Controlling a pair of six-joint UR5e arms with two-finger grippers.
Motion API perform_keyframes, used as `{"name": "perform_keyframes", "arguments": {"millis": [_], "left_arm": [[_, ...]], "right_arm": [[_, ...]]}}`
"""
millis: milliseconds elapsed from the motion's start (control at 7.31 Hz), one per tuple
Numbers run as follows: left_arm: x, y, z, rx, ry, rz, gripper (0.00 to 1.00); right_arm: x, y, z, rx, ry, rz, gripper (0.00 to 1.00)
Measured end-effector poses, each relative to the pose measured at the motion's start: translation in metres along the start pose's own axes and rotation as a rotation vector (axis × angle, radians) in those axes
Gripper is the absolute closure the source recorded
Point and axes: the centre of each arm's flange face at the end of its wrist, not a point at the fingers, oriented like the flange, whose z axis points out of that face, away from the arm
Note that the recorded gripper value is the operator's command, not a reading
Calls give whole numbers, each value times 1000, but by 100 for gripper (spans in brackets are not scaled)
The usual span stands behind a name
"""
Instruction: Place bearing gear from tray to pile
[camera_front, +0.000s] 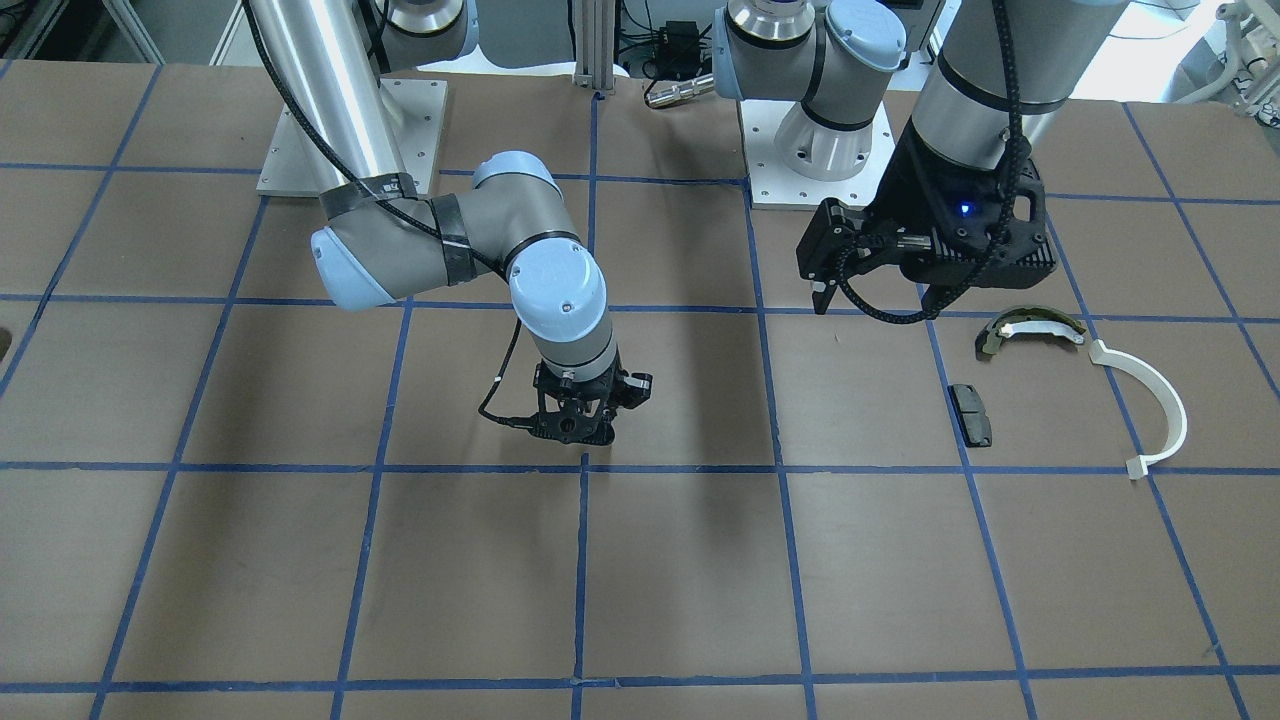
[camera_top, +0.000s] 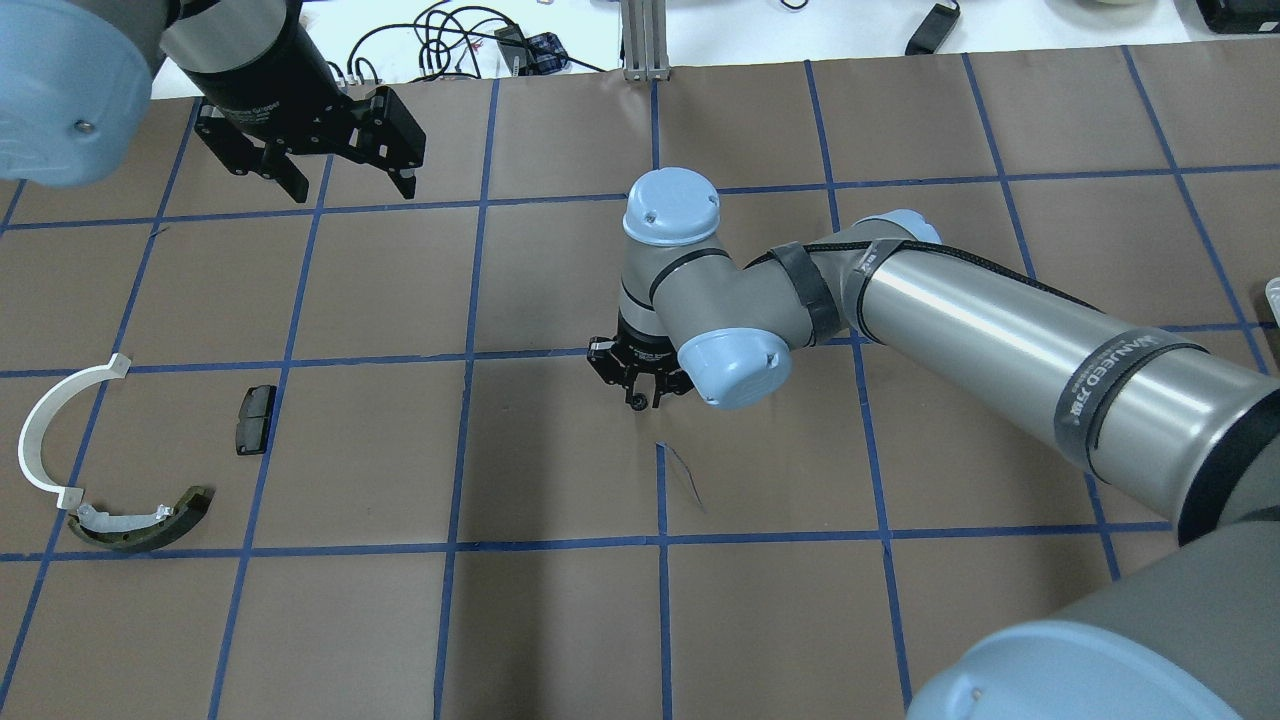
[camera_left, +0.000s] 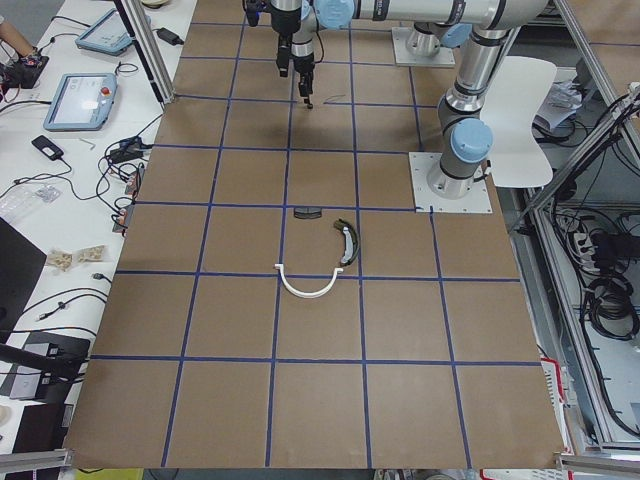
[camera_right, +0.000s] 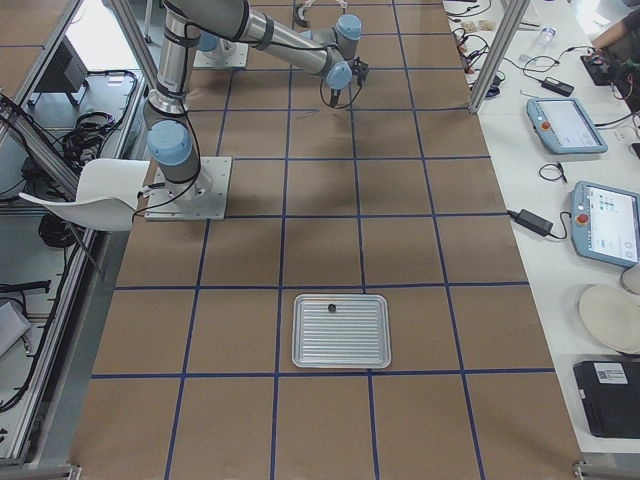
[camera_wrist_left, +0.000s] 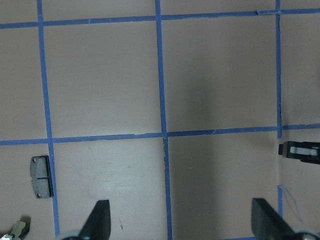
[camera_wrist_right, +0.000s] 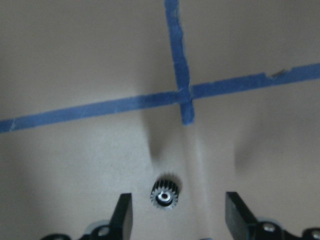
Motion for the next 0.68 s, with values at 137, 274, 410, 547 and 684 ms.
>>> {"name": "perform_keyframes", "arguments": {"millis": [137, 274, 410, 547, 684], "left_arm": [[1, 0, 5, -11, 1, -5, 0], [6, 4, 20, -41, 3, -23, 0], [22, 12, 45, -65, 3, -45, 0], [49, 24, 79, -68, 4, -68, 0], [79, 39, 118, -67, 5, -94, 0]], "right_arm": [[28, -22, -18, 24, 2, 30, 0], [68, -48, -39, 48, 10, 47, 0], [112, -70, -62, 64, 19, 45, 0], [157, -84, -85, 65, 31, 39, 0], [205, -95, -108, 58, 38, 18, 0]]}}
